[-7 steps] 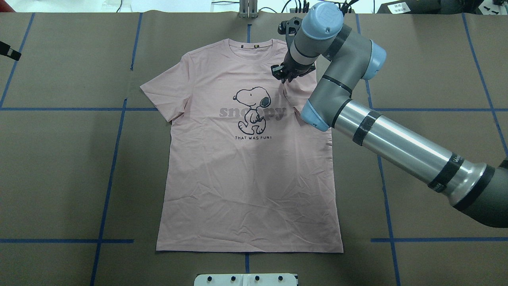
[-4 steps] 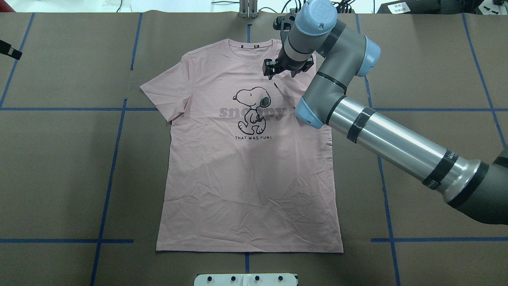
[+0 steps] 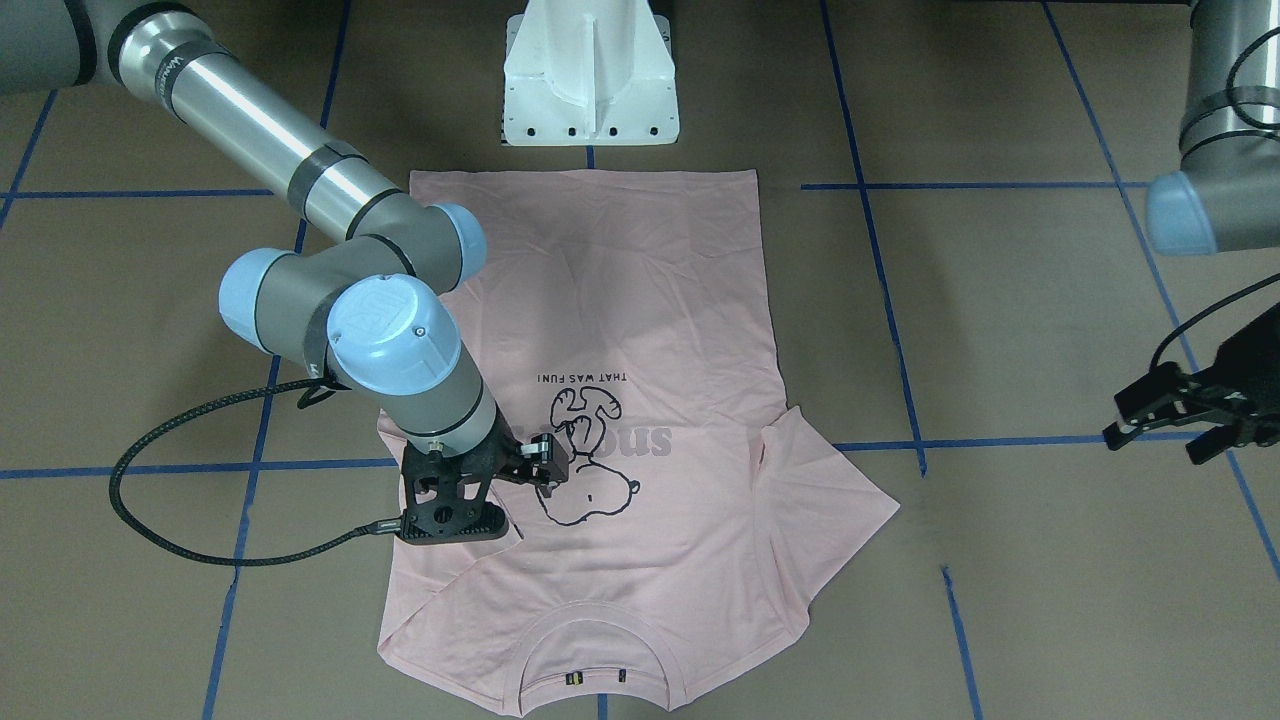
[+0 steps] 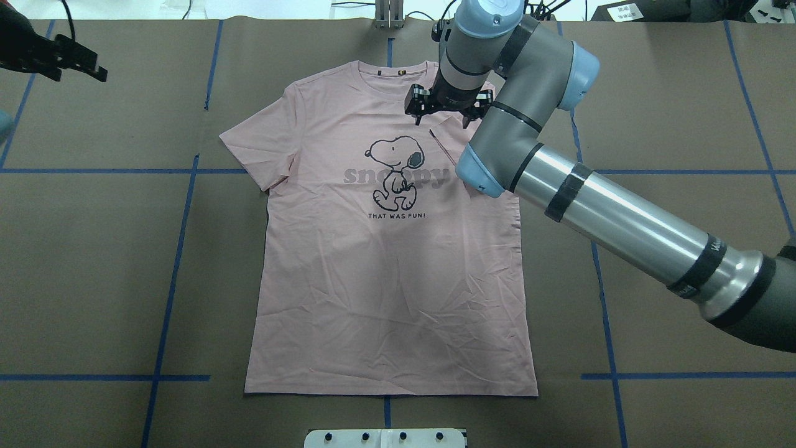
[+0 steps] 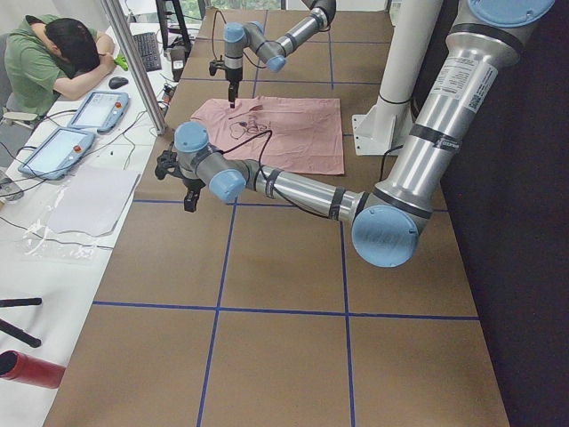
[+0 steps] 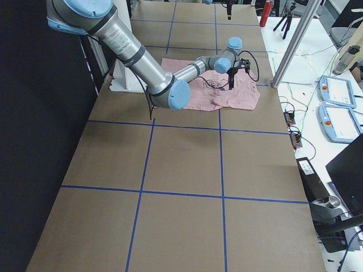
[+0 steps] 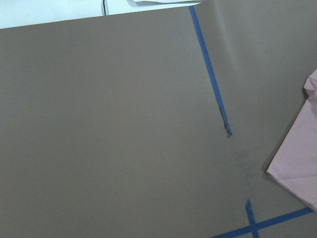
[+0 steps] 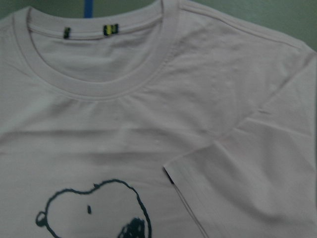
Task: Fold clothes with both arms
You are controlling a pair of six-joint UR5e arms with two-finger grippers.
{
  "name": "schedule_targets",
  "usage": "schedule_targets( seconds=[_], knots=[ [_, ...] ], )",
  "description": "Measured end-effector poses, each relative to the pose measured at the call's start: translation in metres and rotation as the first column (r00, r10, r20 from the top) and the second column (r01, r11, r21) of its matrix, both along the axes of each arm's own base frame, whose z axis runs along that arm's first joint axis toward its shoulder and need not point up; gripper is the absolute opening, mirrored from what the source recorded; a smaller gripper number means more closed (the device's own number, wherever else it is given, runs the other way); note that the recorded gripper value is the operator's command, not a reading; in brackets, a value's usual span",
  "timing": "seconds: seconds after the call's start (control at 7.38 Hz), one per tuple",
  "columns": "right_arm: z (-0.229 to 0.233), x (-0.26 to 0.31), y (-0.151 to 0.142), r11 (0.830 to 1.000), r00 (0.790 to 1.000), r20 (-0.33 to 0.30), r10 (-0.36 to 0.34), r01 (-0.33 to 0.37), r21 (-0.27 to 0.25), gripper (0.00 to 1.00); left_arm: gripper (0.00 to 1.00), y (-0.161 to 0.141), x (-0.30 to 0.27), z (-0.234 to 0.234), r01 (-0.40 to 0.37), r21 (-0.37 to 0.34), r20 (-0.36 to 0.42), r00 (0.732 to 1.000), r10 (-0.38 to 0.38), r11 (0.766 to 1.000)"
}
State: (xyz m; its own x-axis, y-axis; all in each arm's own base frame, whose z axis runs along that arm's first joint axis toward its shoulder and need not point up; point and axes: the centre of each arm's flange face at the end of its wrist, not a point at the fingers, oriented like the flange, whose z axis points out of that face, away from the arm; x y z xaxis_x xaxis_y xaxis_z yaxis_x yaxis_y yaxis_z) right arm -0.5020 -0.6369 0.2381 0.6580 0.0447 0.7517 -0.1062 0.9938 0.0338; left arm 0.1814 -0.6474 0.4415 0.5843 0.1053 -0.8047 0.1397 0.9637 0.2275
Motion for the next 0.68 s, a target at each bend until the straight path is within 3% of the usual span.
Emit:
schedule_targets(
  seconds=[0.27, 0.68],
  knots=[
    [0.019, 0.055, 0.046, 0.997, 0.998, -0.064, 0.006, -0.011, -0.079, 1.00, 1.00, 0.015, 0.095, -0.021, 0.117, -0.043, 0.008, 0.993, -0.117, 0.992],
    [0.046, 0.104, 0.068, 0.998, 0.997, -0.078, -0.004, -0.001, -0.068, 1.00, 1.00, 0.033, 0.211, -0.036, 0.248, -0.040, 0.055, 0.968, -0.245, 0.968]
  ],
)
